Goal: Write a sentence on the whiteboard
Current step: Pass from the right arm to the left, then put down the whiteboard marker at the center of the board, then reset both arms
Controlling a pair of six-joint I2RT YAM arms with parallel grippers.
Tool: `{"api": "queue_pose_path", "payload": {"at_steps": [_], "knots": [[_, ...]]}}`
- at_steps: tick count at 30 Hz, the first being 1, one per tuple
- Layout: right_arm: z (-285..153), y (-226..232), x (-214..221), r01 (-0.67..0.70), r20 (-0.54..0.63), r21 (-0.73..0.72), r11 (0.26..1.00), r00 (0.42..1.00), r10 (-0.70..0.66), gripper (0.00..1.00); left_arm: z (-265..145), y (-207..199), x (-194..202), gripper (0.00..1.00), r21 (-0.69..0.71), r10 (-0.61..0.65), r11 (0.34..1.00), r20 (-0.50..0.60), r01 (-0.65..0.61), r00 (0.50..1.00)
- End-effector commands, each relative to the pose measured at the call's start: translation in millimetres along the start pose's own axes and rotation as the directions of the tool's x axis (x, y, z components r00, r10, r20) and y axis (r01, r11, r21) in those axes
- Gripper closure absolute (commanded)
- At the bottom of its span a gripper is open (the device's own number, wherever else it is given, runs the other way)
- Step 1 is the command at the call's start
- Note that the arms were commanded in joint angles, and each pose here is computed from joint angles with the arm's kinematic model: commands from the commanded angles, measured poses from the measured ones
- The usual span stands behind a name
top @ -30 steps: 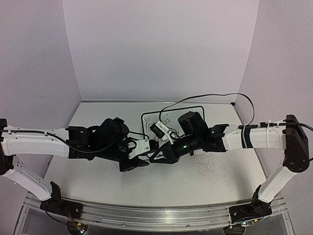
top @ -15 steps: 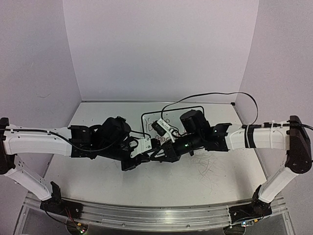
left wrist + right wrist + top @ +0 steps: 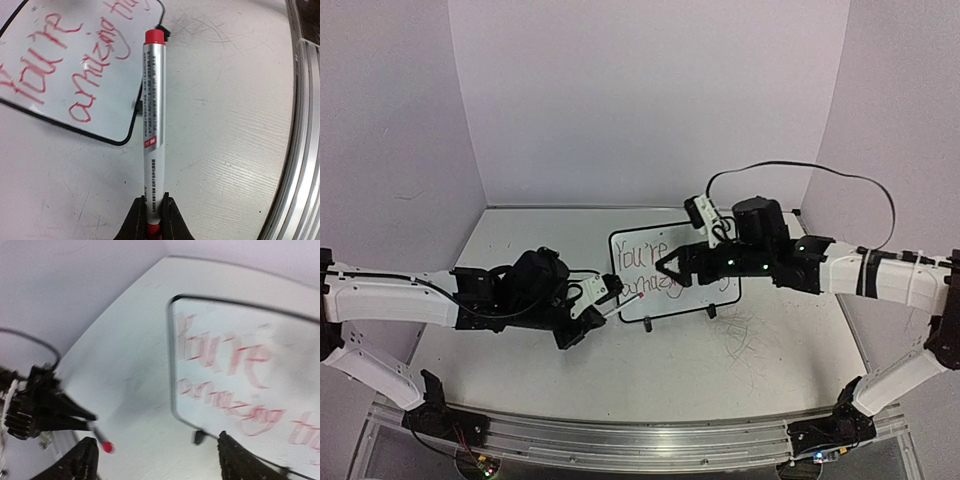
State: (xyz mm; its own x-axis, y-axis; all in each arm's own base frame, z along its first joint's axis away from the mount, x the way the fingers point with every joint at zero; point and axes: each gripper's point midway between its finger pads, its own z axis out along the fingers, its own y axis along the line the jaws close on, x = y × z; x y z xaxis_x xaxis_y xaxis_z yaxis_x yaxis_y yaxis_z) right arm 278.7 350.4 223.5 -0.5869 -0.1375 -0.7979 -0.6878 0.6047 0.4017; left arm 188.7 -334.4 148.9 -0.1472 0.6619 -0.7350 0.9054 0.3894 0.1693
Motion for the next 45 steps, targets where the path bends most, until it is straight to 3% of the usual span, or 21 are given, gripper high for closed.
{"api": "queue_pose_path", "payload": {"at_steps": [1, 4, 9, 13, 17, 22, 24, 28, 33, 36, 40, 43, 45], "knots": [[-72, -61, -64, -0.074, 0.286, 0.4, 0.913, 0.957, -0.048, 0.08, -22, 43, -17, 1.0, -0.173, -0.279, 0.934, 0.186, 0.311, 0.942], [-110, -79, -81, -0.12, 0.372, 0.537, 0.835, 0.922, -0.106, 0.02, -26, 69, 4, 1.0, -0.292, -0.493, 0.78, 0.258, 0.554, 0.831], [-142, -84, -92, -0.135, 0.414, 0.612, 0.779, 0.894, -0.17, 0.02, -30, 102, 60, 1.0, -0.473, -0.707, 0.467, 0.308, 0.747, 0.636], [-160, -87, -95, -0.162, 0.442, 0.644, 0.748, 0.877, -0.19, 0.02, -10, 104, 97, 1.0, -0.502, -0.804, 0.383, 0.233, 0.776, 0.547], [-177, -89, -95, -0.202, 0.481, 0.652, 0.731, 0.855, -0.192, 0.02, 19, 99, 121, 1.0, -0.523, -0.851, 0.401, 0.092, 0.752, 0.517], [-190, -88, -94, -0.217, 0.504, 0.649, 0.729, 0.841, -0.198, 0.02, 37, 97, 136, 1.0, -0.569, -0.86, 0.41, 0.021, 0.713, 0.511], [-192, -88, -93, -0.214, 0.503, 0.652, 0.728, 0.84, -0.204, 0.02, 41, 97, 139, 0.95, -0.581, -0.858, 0.414, 0.007, 0.7, 0.514], [-197, -88, -94, -0.197, 0.49, 0.672, 0.714, 0.841, -0.23, 0.02, 45, 99, 139, 0.74, -0.591, -0.853, 0.423, -0.003, 0.687, 0.522], [-213, -84, -102, -0.187, 0.495, 0.693, 0.697, 0.826, -0.27, 0.02, 17, 126, 114, 0.44, -0.633, -0.8, 0.411, 0.094, 0.656, 0.592], [-231, -78, -113, -0.194, 0.516, 0.698, 0.69, 0.804, -0.295, 0.02, -16, 153, 85, 0.35, -0.673, -0.732, 0.393, 0.185, 0.627, 0.656], [-266, -70, -130, -0.22, 0.548, 0.719, 0.659, 0.763, -0.342, 0.02, -83, 193, 12, 0.19, -0.673, -0.578, 0.362, 0.38, 0.645, 0.722], [-290, -63, -142, -0.229, 0.56, 0.735, 0.638, 0.736, -0.381, 0.02, -137, 212, -53, 0.09, -0.642, -0.421, 0.405, 0.501, 0.651, 0.756], [-304, -57, -149, -0.231, 0.567, 0.741, 0.631, 0.719, -0.402, 0.02, -175, 219, -97, 0.01, -0.606, -0.304, 0.454, 0.584, 0.654, 0.753]]}}
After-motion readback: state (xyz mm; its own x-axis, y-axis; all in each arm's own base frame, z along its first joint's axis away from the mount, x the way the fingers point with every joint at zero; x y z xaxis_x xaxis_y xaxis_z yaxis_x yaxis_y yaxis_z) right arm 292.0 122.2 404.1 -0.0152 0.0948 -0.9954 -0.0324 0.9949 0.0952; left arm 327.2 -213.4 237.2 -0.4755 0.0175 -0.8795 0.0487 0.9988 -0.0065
